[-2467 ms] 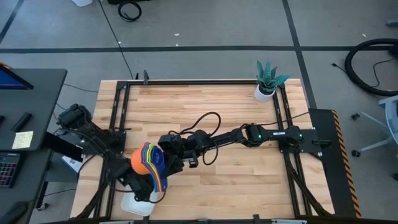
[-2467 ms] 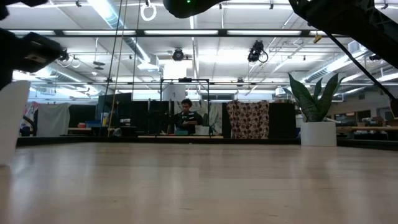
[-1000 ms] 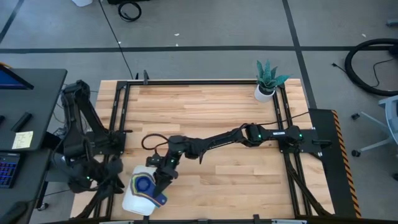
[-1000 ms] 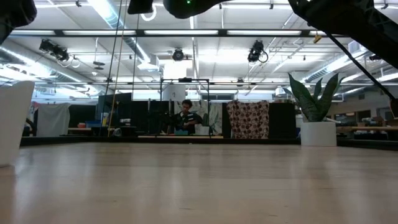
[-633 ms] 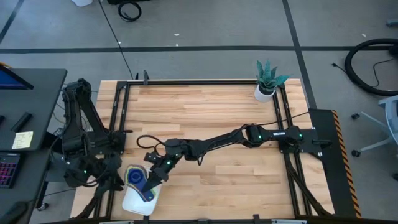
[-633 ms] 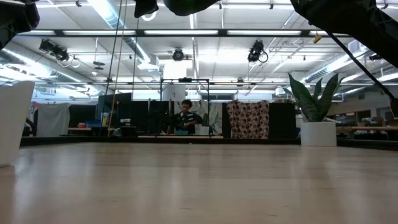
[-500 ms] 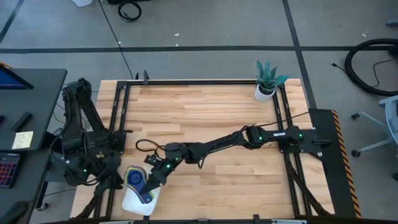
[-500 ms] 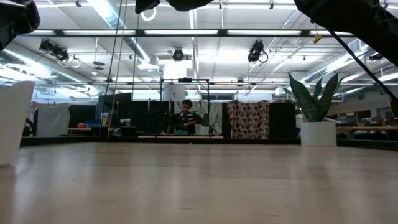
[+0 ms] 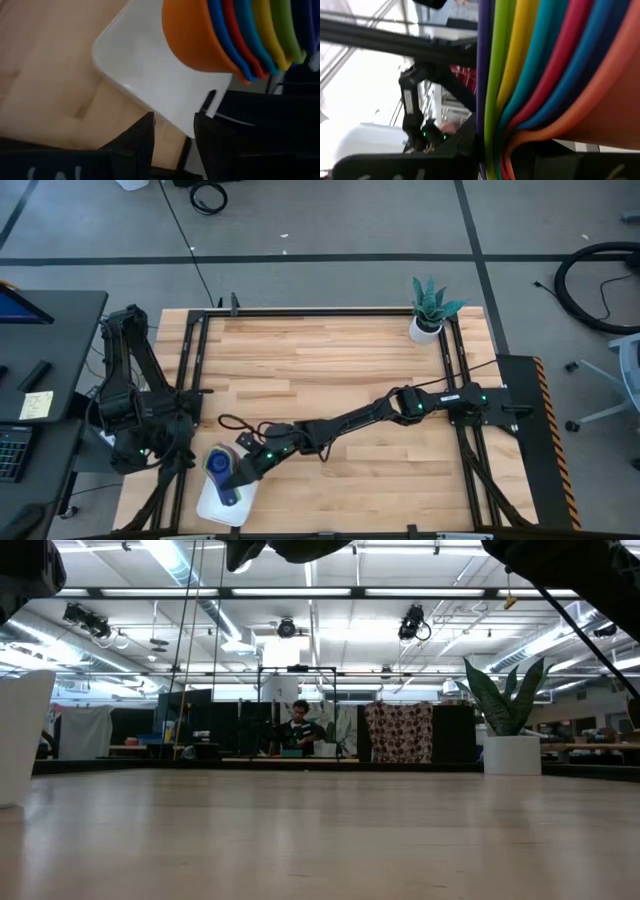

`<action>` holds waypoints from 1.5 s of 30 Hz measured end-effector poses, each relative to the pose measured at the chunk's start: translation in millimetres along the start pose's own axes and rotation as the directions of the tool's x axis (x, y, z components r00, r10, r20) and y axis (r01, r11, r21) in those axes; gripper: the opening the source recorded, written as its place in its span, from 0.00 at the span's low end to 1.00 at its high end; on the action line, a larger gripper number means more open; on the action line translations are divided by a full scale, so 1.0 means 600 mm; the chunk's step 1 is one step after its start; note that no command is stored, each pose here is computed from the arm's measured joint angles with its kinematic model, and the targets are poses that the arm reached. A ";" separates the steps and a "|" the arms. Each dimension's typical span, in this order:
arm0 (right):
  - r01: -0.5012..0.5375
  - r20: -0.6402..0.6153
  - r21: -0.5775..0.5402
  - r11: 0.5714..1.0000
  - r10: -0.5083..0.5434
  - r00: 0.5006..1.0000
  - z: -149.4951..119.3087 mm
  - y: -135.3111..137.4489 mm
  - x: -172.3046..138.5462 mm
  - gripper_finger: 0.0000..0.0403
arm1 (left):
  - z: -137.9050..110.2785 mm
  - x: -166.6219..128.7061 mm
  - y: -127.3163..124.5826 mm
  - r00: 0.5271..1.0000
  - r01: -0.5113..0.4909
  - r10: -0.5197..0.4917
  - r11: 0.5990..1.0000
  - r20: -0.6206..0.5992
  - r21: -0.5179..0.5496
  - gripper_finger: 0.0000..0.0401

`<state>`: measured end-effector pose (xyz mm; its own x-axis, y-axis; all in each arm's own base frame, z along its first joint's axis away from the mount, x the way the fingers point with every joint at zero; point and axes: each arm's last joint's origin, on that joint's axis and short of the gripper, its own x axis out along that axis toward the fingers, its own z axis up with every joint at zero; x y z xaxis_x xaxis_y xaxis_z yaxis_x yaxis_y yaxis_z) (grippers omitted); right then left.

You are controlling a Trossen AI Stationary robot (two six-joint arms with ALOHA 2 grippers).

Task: Nest measuring cups in basket
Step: Put the nested measuring cups into the white bin

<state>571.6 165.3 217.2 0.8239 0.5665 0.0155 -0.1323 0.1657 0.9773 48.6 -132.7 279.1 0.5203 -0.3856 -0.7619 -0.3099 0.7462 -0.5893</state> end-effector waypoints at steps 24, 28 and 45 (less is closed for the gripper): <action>0.060 0.095 0.093 0.994 -0.068 0.993 -0.047 -0.033 0.010 0.19 | 0.000 0.000 0.005 0.999 -0.031 0.032 0.995 -0.008 0.093 0.35; 0.099 0.080 0.075 0.992 -0.105 0.991 -0.052 -0.038 0.010 0.19 | 0.000 0.000 0.006 0.999 -0.038 0.039 0.995 -0.011 0.095 0.35; 0.019 0.099 0.159 0.987 -0.035 0.994 -0.075 -0.139 0.024 0.19 | 0.000 0.000 0.007 0.999 -0.038 0.040 0.995 -0.011 0.094 0.35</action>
<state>569.8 195.6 126.3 0.8785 0.4778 0.0018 -0.0269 0.0457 0.9986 47.3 -129.6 276.8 0.4988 -0.3617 -0.7877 -0.2533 0.8083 -0.5315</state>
